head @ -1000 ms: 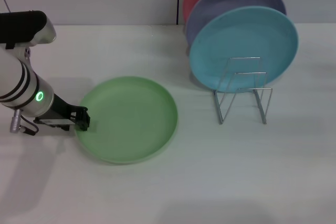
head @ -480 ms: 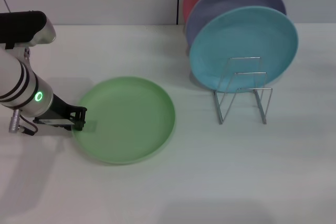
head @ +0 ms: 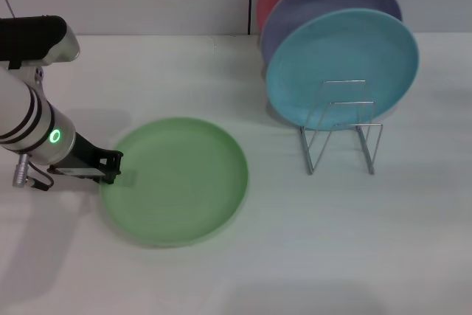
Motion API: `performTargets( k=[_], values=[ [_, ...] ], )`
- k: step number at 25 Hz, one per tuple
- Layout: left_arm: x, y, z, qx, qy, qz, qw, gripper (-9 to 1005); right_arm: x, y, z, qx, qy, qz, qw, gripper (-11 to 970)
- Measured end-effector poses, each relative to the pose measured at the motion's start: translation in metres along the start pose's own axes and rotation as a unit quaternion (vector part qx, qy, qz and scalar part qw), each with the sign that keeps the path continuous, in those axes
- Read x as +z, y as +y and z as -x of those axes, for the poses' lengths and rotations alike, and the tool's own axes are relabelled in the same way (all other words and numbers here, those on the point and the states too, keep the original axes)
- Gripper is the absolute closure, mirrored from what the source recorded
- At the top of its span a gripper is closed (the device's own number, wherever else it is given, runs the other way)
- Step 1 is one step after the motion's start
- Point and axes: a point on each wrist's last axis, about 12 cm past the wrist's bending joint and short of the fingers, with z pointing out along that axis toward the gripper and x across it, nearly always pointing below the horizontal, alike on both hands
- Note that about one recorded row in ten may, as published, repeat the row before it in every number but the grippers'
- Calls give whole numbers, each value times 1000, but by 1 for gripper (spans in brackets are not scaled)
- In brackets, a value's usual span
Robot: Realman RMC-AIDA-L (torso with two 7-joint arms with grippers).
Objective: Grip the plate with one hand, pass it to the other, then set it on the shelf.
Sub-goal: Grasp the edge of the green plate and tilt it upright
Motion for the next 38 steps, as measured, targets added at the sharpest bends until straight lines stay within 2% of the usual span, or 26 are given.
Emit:
performTargets(
  k=[6, 10, 13, 21, 29, 33, 38],
  values=[
    [-1, -1, 0, 5, 0, -7, 1000, 913, 0, 0, 0, 0, 1, 1, 1000, 262],
    [-3, 0, 0, 3, -7, -36, 999, 931, 0, 0, -1, 0, 1, 0, 1000, 262],
    [-6, 6, 2, -7, -26, -74, 997, 936, 0, 0, -1, 0, 2, 0, 1000, 262],
    [-14, 16, 0, -17, -69, -75, 995, 972, 1, 2, -1, 2, 3, 1, 1000, 262],
    [-11, 30, -11, -30, -148, -86, 985, 971, 2, 5, -3, 4, 4, 4, 1000, 262],
    [-6, 38, -16, -39, -219, -74, 972, 971, 3, 7, -2, 4, 3, 5, 1000, 263],
    [-6, 42, -16, -34, -278, -57, 958, 970, 6, 8, -2, 4, 5, 6, 1000, 263]
  ],
)
